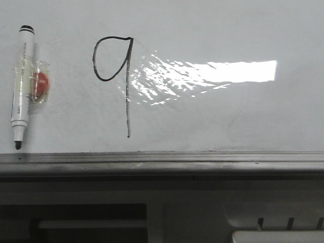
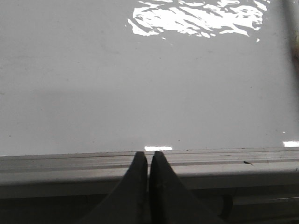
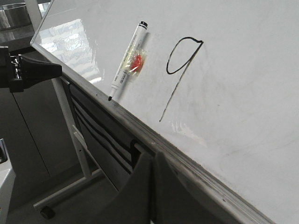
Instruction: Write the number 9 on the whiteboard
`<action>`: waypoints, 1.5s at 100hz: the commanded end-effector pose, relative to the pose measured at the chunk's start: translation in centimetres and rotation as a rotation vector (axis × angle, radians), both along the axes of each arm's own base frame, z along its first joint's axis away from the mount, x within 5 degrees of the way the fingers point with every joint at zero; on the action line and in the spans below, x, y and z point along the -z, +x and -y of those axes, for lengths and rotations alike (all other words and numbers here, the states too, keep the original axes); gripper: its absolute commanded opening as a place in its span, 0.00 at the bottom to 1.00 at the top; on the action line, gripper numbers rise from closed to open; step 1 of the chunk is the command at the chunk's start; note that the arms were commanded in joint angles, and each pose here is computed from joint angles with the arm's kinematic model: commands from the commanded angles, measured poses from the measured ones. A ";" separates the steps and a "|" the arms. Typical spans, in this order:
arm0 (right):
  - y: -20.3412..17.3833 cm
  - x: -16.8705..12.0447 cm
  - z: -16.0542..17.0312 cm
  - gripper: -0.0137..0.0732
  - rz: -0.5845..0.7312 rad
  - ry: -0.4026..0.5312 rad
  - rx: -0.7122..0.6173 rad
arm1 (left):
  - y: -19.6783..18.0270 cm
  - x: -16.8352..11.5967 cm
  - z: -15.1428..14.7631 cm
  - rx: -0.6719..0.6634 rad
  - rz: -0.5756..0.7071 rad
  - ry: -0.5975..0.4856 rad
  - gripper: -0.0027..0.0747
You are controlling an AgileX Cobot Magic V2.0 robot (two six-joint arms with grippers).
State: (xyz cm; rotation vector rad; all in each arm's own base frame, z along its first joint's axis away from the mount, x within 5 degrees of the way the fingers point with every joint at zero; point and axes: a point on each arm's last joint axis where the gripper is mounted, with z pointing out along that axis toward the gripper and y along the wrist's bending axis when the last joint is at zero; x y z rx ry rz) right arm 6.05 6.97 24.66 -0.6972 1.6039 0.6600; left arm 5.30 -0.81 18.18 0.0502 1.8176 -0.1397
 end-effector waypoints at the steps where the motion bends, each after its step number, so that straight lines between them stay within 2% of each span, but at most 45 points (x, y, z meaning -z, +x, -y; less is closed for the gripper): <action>1: 0.1 -1.6 -0.1 0.08 0.079 0.061 -0.003 | 0.0 0.9 0.0 -0.006 0.028 -0.013 0.01; 24: 0.0 -0.4 0.0 0.08 0.067 0.048 -0.003 | 0.0 0.9 0.0 -0.006 0.028 -0.013 0.01; 46: 0.0 4.4 0.5 0.08 -0.004 -0.005 0.035 | 0.0 0.9 0.0 -0.006 0.028 -0.013 0.01; 58: 0.4 5.2 1.2 0.08 -0.021 0.062 0.130 | 0.0 0.9 0.0 -0.006 0.028 -0.013 0.01; 83: 1.7 3.6 3.2 0.08 0.139 0.177 0.395 | 0.0 0.9 0.0 -0.006 0.028 -0.015 0.01; 101: 2.2 3.7 4.5 0.08 0.173 0.116 0.565 | 0.0 0.9 0.0 -0.006 0.028 -0.015 0.01; 121: 1.9 3.5 5.6 0.08 0.215 0.087 0.681 | 0.0 0.9 0.0 -0.006 0.028 -0.015 0.01; 150: 0.5 5.4 6.9 0.08 0.062 -0.009 0.844 | 0.0 0.9 0.0 -0.006 0.028 -0.015 0.01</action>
